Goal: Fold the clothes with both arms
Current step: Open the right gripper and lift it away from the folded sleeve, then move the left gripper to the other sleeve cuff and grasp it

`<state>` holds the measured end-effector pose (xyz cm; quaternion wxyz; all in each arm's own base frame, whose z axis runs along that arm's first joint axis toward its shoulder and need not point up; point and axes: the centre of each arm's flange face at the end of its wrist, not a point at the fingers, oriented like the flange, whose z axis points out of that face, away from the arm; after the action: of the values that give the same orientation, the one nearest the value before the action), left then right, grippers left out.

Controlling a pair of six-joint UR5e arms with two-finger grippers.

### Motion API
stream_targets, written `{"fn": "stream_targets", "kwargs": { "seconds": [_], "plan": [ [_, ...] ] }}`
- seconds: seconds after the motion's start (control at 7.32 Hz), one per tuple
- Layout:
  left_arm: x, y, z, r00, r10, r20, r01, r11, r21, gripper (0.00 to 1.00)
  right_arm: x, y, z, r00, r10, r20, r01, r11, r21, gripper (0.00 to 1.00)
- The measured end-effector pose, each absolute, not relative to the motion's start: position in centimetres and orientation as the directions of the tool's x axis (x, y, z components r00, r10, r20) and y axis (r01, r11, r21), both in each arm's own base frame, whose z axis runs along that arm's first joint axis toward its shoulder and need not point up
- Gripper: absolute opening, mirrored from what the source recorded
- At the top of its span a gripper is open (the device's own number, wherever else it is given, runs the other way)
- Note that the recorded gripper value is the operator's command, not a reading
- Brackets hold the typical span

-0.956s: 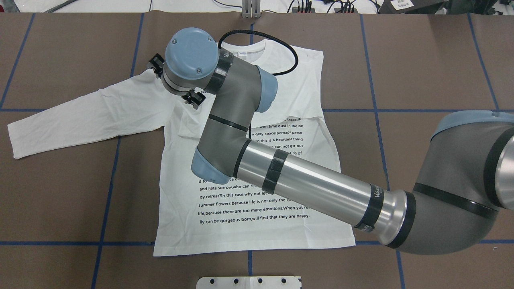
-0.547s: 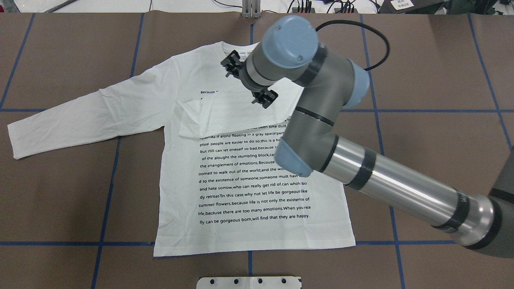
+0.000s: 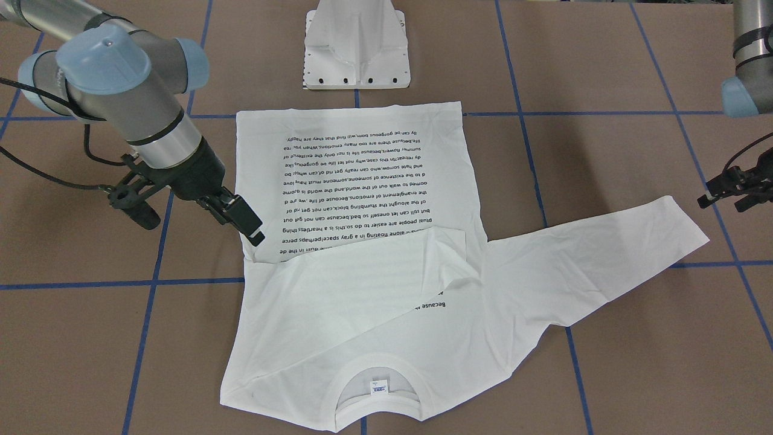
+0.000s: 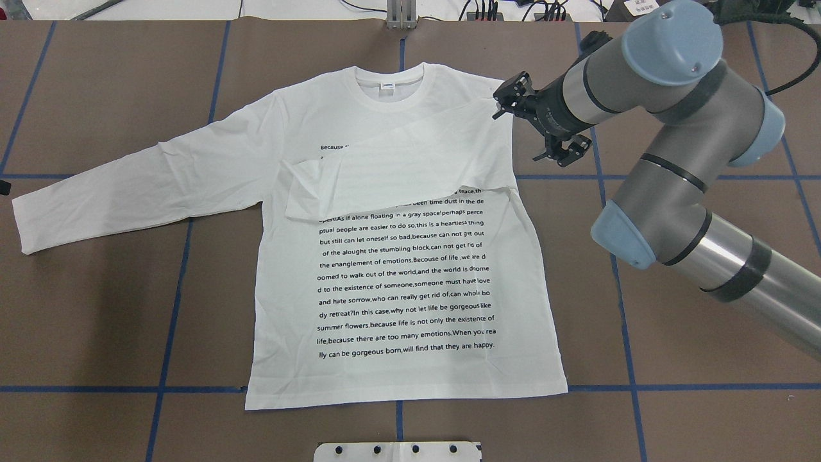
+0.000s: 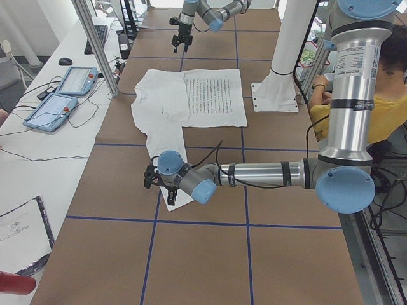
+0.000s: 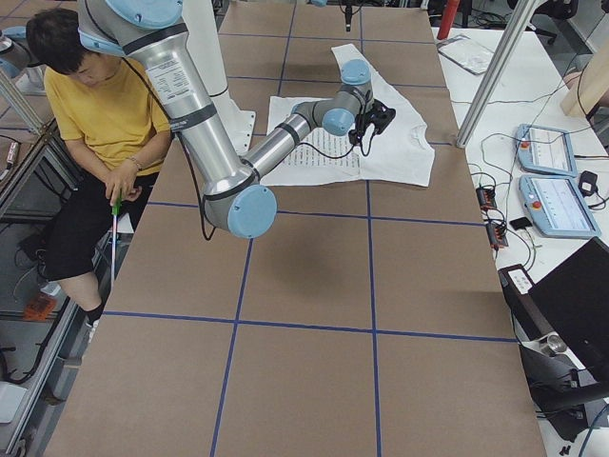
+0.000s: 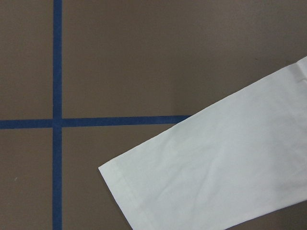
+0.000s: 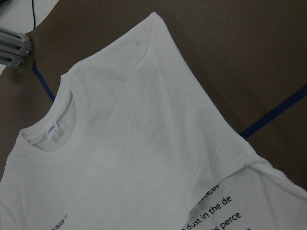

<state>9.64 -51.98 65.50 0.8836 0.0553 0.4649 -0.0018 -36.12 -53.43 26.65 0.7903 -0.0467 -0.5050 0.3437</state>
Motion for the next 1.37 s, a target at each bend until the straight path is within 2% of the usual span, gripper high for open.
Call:
{"fn": "stream_targets", "kwargs": {
  "seconds": [0.27, 0.41, 0.68, 1.37],
  "plan": [
    [11.1, -53.6, 67.0, 0.570, 0.027, -0.821, 0.055, 0.996, 0.071, 0.92, -34.0, -52.3, 29.3, 0.277, 0.585, 0.762, -0.500, 0.765, -0.406, 0.99],
    [11.9, -54.1, 67.4, 0.573, 0.011, -0.819, 0.057, 0.997, 0.053, 0.84, -33.6, -51.9, 29.9, 0.285, 0.581, 0.762, -0.499, 0.769, -0.399, 0.99],
    [13.3, -54.7, 67.6, 0.594, -0.009, -0.804, 0.069, 0.997, 0.040, 0.79, -33.5, -51.6, 30.2, 0.289, 0.578, 0.763, -0.499, 0.772, -0.395, 0.99],
    [13.6, -54.5, 69.2, 0.621, -0.038, -0.783, 0.082, 0.997, 0.017, 0.78, -33.6, -51.5, 30.0, 0.288, 0.573, 0.767, -0.499, 0.774, -0.391, 0.99]
  ]
}}
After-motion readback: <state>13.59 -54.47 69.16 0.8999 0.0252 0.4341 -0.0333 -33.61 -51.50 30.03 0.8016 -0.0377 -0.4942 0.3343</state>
